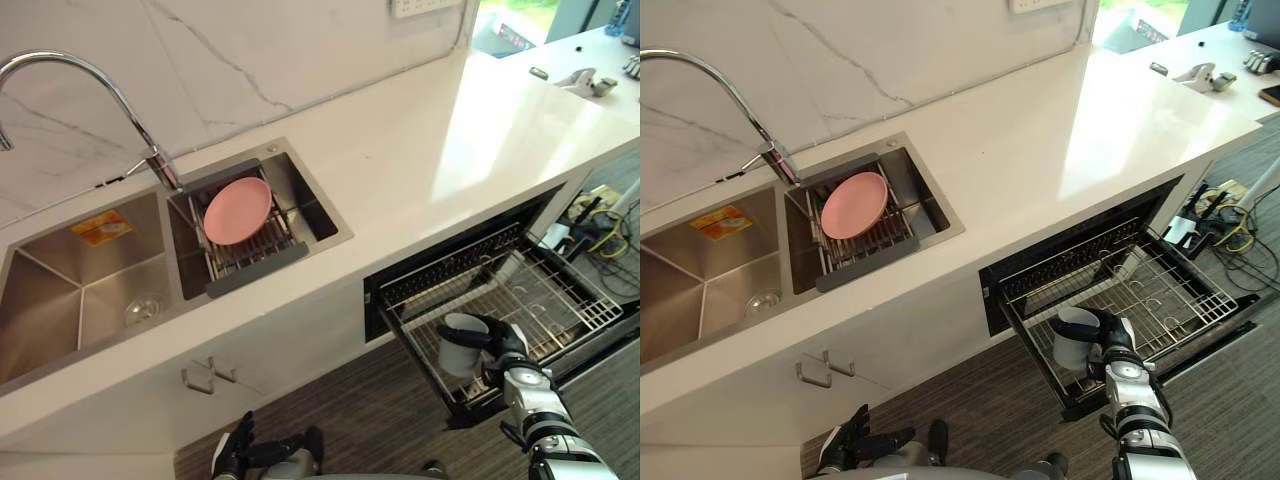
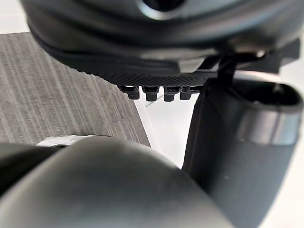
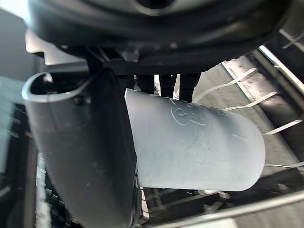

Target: Walk over to the sink, pick up the cup, carry it to the dishwasher, place the cup inside the dishwasher, then close the dishwasher door

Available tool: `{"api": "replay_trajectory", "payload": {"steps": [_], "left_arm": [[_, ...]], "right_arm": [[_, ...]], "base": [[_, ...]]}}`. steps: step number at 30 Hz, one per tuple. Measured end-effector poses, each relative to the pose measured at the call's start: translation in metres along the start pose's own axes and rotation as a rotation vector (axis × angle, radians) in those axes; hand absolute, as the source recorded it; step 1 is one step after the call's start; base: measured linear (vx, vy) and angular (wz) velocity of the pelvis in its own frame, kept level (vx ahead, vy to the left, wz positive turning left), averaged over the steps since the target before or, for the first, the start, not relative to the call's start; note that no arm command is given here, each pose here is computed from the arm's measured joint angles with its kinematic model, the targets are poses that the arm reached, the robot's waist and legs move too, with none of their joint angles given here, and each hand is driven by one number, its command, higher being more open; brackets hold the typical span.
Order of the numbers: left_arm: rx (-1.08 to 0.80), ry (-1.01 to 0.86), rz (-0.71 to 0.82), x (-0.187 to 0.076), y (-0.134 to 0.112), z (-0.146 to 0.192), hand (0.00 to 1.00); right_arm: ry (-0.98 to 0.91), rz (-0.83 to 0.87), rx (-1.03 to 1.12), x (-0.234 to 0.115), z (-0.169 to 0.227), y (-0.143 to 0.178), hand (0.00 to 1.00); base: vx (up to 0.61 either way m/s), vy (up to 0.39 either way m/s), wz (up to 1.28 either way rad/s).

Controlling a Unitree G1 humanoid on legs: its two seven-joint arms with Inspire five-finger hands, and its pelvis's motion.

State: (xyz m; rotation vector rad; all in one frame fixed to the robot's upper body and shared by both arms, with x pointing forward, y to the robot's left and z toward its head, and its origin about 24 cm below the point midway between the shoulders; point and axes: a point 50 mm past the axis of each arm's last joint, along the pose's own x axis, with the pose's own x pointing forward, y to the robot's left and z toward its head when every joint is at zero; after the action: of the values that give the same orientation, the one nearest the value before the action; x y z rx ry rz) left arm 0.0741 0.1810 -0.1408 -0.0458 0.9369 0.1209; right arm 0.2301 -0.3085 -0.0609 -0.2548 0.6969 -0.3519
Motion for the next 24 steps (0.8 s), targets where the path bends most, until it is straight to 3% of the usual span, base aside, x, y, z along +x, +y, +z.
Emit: {"api": "replay_trajectory", "payload": {"steps": [13, 24], "left_arm": [[-0.002, 0.045, -0.081, 0.0, -0.005, -0.005, 1.0], [-0.033, 0.095, -0.04, 0.0, 0.004, -0.014, 1.0]], "right_arm": [[0.032, -0.052, -0.057, -0.006, -0.02, -0.01, 1.0], [-0.219, -0.313, 0.411, -0.036, -0.005, -0.015, 1.0]], "base": [[-0.02, 0.026, 0.33], [-0.01, -0.041, -0.32]]}}
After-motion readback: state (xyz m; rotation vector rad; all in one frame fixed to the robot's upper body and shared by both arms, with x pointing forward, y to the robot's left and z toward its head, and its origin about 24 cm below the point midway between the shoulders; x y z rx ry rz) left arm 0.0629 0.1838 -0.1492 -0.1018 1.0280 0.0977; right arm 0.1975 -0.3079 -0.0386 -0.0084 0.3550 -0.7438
